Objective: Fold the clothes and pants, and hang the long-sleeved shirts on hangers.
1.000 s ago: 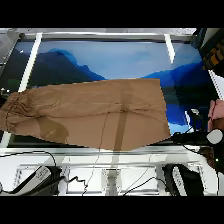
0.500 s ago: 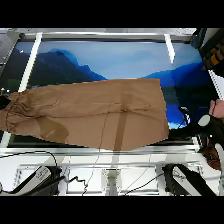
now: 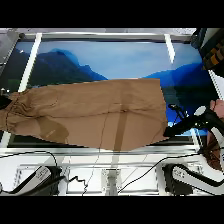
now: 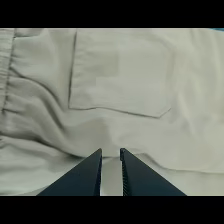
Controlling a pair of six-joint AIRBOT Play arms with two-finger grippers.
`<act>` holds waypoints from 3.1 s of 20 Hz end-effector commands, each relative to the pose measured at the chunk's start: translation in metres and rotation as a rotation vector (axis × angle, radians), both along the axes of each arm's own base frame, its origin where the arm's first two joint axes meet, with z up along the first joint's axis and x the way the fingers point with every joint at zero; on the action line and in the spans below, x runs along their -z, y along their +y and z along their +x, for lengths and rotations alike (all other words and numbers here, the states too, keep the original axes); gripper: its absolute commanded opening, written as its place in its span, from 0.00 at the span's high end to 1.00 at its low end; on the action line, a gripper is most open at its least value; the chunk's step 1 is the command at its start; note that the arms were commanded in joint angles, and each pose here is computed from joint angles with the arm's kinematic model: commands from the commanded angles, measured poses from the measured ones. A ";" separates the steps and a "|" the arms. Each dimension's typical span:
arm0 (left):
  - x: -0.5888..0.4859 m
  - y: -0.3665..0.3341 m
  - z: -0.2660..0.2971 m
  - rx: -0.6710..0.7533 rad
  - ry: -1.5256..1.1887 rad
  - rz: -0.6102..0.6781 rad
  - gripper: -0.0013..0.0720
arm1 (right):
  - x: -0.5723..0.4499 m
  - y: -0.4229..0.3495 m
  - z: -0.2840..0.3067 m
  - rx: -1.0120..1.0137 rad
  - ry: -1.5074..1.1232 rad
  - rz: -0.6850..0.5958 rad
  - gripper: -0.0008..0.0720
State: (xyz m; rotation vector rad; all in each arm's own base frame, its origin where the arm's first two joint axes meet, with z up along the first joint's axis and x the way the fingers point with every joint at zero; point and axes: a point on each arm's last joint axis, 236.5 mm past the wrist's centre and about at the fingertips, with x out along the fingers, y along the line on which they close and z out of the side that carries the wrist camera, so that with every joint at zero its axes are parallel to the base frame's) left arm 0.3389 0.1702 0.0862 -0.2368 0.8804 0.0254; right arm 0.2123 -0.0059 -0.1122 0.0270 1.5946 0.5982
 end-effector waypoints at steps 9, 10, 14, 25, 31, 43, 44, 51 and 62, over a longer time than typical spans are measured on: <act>-0.005 -0.007 0.005 0.005 -0.028 -0.036 0.77 | -0.053 0.075 -0.018 0.035 0.119 0.377 0.44; -0.005 -0.007 0.005 0.005 -0.028 -0.036 0.77 | -0.062 0.083 -0.012 0.061 0.110 0.422 0.53; -0.005 -0.005 0.005 0.018 -0.032 -0.015 0.77 | -0.104 0.095 0.029 0.088 -0.015 0.525 0.83; -0.002 0.017 -0.006 -0.034 -0.017 0.016 0.77 | -0.079 -0.018 -0.010 0.112 0.228 -0.058 0.75; 0.003 0.022 -0.011 -0.034 0.014 0.046 0.77 | -0.034 -0.028 -0.070 0.062 0.382 -0.137 0.42; 0.002 0.022 -0.011 -0.035 0.012 0.046 0.77 | 0.015 -0.019 -0.012 0.333 0.231 0.000 0.23; 0.002 0.022 -0.011 -0.035 0.012 0.046 0.77 | 0.019 -0.015 -0.011 0.341 0.239 0.017 0.24; 0.009 0.026 -0.011 -0.042 0.027 0.037 0.77 | 0.011 0.011 -0.027 0.271 0.335 0.155 0.43; 0.076 0.098 -0.080 -0.451 0.189 -0.280 0.30 | -0.004 0.028 -0.020 0.298 0.342 0.246 0.97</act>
